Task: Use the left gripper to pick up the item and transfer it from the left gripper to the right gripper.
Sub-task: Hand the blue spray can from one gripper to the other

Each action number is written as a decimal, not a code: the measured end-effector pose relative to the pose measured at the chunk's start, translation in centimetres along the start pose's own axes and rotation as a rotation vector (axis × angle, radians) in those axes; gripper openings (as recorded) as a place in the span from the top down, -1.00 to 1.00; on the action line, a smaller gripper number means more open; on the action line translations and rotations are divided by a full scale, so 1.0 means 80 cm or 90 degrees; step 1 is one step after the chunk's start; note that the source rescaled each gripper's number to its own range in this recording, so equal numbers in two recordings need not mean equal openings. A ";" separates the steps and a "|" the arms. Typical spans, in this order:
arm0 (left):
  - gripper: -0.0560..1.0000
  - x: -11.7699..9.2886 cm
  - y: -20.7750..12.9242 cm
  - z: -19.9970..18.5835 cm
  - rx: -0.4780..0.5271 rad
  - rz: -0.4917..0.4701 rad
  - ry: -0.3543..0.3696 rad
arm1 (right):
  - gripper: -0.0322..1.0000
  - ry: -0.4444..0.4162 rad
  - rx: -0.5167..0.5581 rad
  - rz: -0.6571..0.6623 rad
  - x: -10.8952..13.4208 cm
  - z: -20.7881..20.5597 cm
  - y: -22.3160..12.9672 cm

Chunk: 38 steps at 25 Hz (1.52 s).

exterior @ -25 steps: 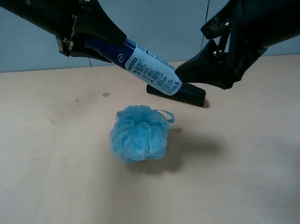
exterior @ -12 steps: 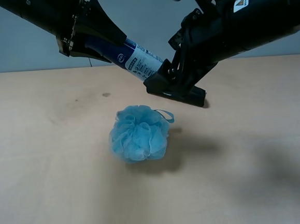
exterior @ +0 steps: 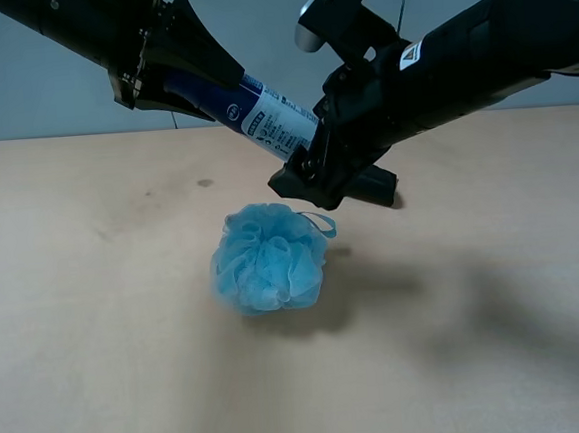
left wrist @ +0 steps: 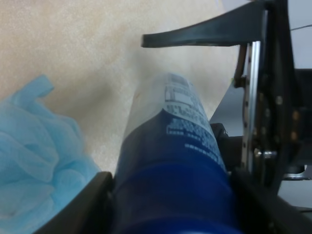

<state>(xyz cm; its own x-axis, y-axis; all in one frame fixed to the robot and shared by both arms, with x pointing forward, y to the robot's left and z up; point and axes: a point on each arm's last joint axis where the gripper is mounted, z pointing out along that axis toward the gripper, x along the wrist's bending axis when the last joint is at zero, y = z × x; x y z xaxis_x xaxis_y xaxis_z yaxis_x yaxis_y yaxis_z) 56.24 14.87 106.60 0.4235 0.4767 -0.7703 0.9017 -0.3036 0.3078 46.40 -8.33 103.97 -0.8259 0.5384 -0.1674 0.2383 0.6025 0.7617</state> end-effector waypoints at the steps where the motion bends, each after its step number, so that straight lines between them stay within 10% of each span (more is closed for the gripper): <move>1: 0.86 0.000 0.000 0.000 0.000 0.000 0.000 | -1.00 -0.003 -0.002 0.000 -0.001 0.002 0.000; 15: 0.86 0.000 0.000 0.000 0.000 0.000 0.000 | -0.98 -0.010 0.006 0.007 -0.002 0.020 -0.006; 17: 0.86 0.000 0.000 0.000 0.000 0.000 -0.001 | -0.53 -0.011 0.005 0.006 -0.002 0.020 -0.006; 19: 0.86 -0.001 0.001 0.000 -0.003 0.001 -0.002 | 0.60 -0.012 0.004 0.007 -0.003 0.020 -0.006; 20: 0.86 -0.001 0.001 0.000 -0.003 0.000 -0.003 | 0.85 -0.012 0.005 -0.005 -0.003 0.020 -0.006; 34: 0.84 -0.001 0.001 0.000 -0.003 0.000 -0.003 | 0.77 -0.009 0.006 -0.011 -0.001 0.020 -0.006; 38: -0.48 -0.005 0.003 -0.001 -0.015 -0.005 -0.021 | 0.94 -0.009 0.007 -0.002 -0.001 0.022 -0.007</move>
<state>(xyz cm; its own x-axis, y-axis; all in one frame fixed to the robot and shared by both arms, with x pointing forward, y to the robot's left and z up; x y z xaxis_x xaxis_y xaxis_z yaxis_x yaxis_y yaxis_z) 56.33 14.66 107.01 0.4136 0.4516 -0.7906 0.9070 -0.2799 0.3146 47.25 -7.68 102.51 -0.8193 0.5450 -0.1782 0.2420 0.6103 0.7543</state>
